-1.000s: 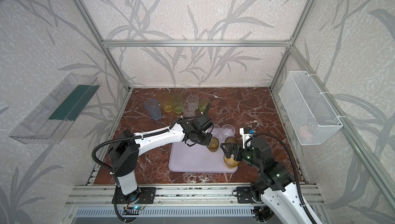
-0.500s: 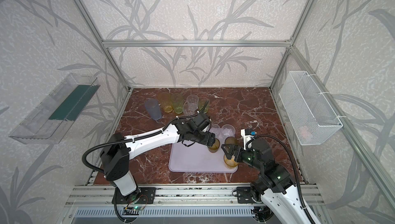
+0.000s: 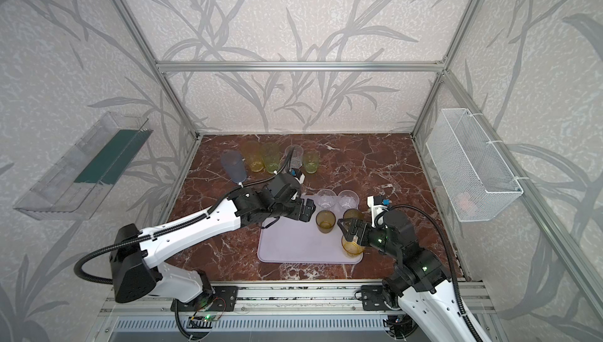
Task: Place the glasses into the tray
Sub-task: 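Raise the left gripper to the tray corner while the right gripper moves to the cluster, then lower the right gripper into the short green glass in the cluster, then close the right gripper on the green glass rim, then lift the green glass and carry it toward the tray with the right gripper, then lower the green glass onto the tray's nearer edge beside the yellow glass, then open the right gripper to release the green glass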
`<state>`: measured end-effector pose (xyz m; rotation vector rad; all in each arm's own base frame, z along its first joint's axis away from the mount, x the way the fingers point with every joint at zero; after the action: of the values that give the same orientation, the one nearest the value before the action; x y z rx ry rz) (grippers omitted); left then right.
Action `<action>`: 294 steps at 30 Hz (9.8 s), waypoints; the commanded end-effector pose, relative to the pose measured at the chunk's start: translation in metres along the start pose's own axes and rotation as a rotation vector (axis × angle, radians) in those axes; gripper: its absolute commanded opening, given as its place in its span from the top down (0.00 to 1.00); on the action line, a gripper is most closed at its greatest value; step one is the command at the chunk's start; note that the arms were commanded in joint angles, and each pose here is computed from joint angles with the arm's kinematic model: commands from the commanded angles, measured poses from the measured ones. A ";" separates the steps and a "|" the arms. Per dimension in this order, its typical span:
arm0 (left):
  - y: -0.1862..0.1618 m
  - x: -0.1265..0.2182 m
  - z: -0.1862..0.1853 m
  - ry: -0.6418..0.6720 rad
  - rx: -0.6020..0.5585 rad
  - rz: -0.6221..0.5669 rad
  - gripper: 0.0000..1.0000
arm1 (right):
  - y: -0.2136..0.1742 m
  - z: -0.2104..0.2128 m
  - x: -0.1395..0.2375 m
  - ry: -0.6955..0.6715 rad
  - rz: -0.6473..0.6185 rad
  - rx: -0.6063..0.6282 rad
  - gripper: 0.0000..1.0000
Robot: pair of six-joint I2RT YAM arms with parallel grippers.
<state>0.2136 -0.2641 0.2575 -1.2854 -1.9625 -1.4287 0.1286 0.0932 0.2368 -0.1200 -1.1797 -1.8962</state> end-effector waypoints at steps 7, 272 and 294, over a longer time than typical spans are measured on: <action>0.037 0.035 0.059 -0.045 0.124 -0.249 0.01 | 0.037 0.015 -0.010 0.023 -0.071 -0.010 0.01; -0.020 0.035 0.079 -0.443 0.353 -0.147 0.01 | -0.052 0.045 -0.085 -0.486 0.437 0.440 1.00; -0.022 0.033 0.081 -0.439 0.351 -0.145 0.01 | -0.062 0.046 -0.101 -0.487 0.493 0.436 0.55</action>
<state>0.1944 -0.1791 0.2374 -1.4018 -2.4834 -0.8454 0.1310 0.1964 0.1638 -0.6310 -1.6979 -1.1433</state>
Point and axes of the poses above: each gripper's point midway between its finger pads, its own x axis back along the fingers, its own z axis along the line the jaws close on, y = z × x, the point moved 8 cm from there along x, back along the fingers, and after that the axes turned 13 degrees about x, right-handed, at the moved point
